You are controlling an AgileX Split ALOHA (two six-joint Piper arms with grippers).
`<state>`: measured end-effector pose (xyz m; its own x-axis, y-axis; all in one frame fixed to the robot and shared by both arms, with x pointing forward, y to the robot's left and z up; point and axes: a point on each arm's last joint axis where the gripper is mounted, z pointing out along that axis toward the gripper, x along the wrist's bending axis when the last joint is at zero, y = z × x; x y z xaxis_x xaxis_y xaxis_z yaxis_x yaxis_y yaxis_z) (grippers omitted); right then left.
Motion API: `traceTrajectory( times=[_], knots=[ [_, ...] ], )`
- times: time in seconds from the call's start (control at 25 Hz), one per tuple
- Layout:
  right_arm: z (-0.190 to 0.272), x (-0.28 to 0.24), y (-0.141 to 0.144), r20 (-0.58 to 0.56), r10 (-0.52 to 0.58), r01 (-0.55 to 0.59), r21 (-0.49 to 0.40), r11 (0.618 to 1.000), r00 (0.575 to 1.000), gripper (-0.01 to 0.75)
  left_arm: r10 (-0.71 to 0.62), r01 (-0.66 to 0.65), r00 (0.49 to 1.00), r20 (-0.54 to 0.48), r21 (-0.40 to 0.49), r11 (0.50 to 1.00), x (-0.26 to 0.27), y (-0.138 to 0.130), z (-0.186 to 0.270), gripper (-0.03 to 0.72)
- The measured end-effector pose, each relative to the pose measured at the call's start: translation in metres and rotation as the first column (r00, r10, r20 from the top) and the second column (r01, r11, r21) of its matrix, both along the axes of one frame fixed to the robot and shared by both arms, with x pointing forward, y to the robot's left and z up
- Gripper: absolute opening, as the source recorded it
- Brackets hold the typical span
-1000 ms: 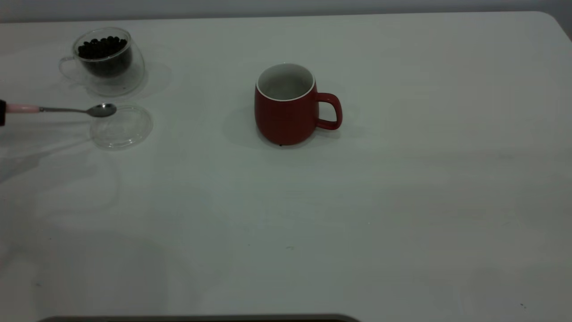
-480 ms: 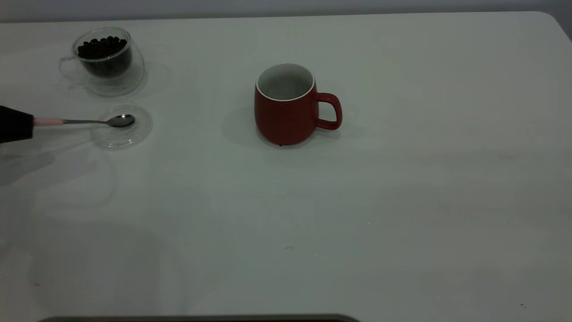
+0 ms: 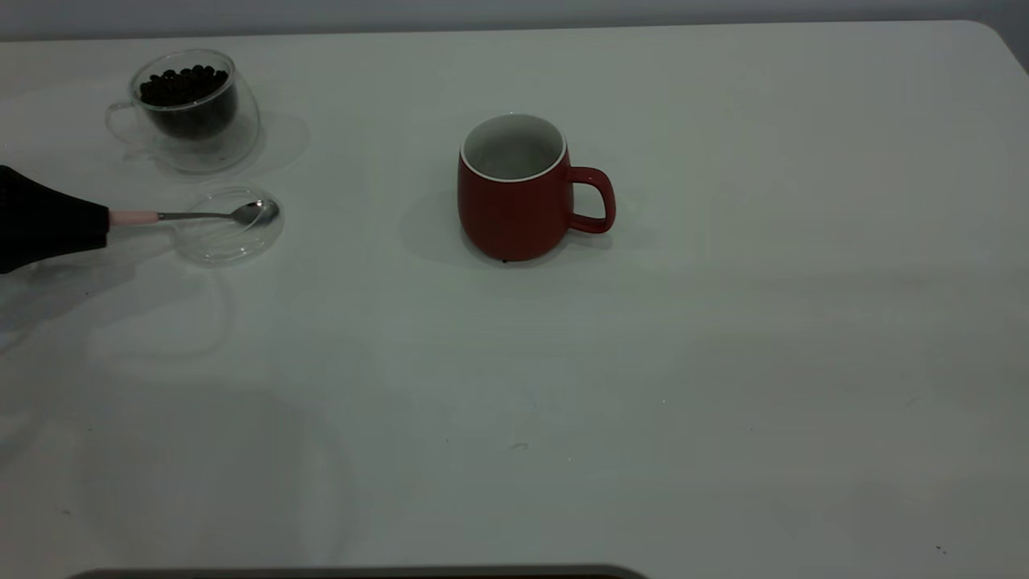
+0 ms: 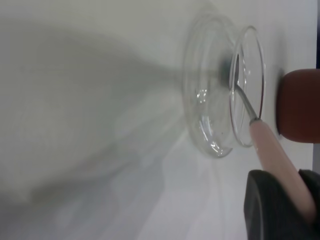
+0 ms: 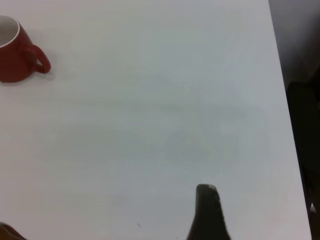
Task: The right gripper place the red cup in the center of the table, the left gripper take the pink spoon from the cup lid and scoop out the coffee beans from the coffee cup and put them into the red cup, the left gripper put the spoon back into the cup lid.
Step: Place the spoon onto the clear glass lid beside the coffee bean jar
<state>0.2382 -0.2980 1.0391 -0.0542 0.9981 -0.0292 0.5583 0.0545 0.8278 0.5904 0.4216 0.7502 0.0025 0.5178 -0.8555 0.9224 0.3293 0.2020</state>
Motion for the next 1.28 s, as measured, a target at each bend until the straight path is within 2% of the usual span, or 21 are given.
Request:
traceTrajectory(
  times=[0.2,0.56,0.72,1.04,1.28],
  knots=[
    [0.0,0.0,0.0,0.0,0.0,0.0,0.0,1.0,1.0,0.59,0.001,-0.001,1.0,0.0,0.0,1.0,0.0,0.0,0.0,0.178],
    [0.0,0.0,0.0,0.0,0.0,0.0,0.0,1.0,1.0,0.59,0.005,-0.005,1.0,-0.003,0.01,1.0,0.0,0.001,-0.001,0.476],
    [0.0,0.0,0.0,0.0,0.0,0.0,0.0,1.0,1.0,0.59,0.015,-0.015,1.0,-0.012,0.033,0.999,0.0,0.002,-0.003,0.565],
    [0.0,0.0,0.0,0.0,0.0,0.0,0.0,1.0,1.0,0.59,-0.04,0.038,0.999,0.017,0.124,0.992,0.02,0.018,0.007,0.585],
    [0.0,0.0,0.0,0.0,0.0,0.0,0.001,1.0,1.0,0.59,-0.166,0.178,0.984,-0.067,0.273,0.945,0.05,0.049,0.052,0.586]
  ],
)
